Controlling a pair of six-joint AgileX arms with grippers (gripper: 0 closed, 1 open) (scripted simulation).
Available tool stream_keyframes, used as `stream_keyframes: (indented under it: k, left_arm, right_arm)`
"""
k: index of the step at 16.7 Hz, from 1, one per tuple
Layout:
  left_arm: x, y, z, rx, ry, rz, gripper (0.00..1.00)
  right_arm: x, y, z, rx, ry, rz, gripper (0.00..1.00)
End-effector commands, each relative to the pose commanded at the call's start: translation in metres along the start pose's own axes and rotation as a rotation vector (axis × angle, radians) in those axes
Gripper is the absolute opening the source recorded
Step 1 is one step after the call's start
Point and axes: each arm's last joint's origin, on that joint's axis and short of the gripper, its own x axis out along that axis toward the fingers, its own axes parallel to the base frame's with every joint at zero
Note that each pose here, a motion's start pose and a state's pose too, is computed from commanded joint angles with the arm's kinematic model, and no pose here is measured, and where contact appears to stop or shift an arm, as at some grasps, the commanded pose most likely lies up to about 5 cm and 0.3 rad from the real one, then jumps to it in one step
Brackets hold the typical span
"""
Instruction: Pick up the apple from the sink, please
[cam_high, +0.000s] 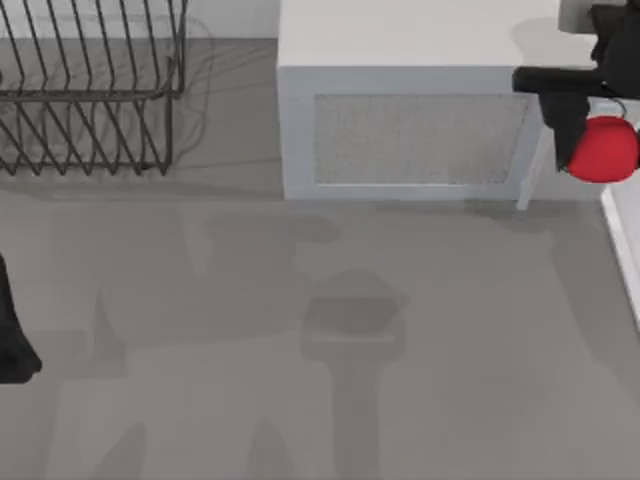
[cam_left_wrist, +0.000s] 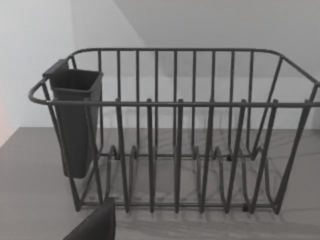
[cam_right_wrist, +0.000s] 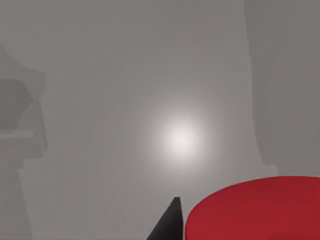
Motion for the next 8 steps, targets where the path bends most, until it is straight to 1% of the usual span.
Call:
stream_keyframes:
  k: [4,6,8]
  left_arm:
    - [0.0,0.0,0.0,0.0,0.0,0.0,1.0]
    - [0.0,0.0,0.0,0.0,0.0,0.0,1.0]
    - [0.0,0.0,0.0,0.0,0.0,0.0,1.0]
  right_arm:
    - [0.016,0.072,-0.032,-0.018,0.0,-0.029,0.0]
    - [0.023,0.093,-0.044,-0.025,-0.003,-0.043,0.0]
    - [0.027,0.102,-0.05,-0.03,-0.006,-0.052,0.0]
